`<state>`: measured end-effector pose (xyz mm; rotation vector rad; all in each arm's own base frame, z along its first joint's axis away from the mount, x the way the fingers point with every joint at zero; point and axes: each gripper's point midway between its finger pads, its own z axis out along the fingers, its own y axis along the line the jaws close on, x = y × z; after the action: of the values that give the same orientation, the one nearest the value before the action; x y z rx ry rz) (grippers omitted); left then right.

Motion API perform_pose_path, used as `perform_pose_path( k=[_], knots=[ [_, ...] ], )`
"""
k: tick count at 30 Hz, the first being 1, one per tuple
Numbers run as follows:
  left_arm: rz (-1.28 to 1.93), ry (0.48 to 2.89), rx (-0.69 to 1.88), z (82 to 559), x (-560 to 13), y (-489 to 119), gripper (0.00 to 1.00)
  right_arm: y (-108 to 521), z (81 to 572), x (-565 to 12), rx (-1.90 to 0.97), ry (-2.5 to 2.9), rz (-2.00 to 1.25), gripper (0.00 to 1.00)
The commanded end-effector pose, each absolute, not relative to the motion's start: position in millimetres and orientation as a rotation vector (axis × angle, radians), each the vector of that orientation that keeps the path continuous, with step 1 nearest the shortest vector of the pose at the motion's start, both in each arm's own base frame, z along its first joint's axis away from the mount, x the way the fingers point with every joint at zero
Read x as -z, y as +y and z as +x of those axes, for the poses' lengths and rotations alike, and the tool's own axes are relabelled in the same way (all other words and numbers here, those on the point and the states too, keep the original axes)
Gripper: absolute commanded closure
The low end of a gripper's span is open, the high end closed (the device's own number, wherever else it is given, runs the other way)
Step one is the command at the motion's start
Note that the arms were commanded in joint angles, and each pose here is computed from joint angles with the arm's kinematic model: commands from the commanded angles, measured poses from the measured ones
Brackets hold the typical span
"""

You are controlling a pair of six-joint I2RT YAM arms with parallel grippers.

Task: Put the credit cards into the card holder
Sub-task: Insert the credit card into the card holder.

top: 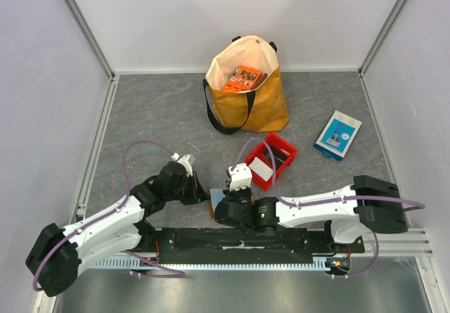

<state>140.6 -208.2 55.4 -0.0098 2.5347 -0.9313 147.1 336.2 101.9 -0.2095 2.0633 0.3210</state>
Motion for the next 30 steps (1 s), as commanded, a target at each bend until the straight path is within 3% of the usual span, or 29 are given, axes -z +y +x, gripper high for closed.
perform_pose_path(
  k=[1,13,21,30],
  knots=[
    [0.005,2.520,0.907,145,-56,-208,0.98,314,160,-107,-0.310,2.059,-0.118,1.00],
    [0.007,2.540,0.877,144,-46,-204,0.98,323,154,-91,-0.507,2.209,-0.194,1.00],
    [0.001,2.548,0.868,139,-37,-199,0.98,359,136,-117,-0.940,2.181,-0.315,1.00],
    [-0.004,2.600,0.801,139,-21,-195,0.98,356,141,-80,-1.010,2.296,-0.255,1.00]
  ],
)
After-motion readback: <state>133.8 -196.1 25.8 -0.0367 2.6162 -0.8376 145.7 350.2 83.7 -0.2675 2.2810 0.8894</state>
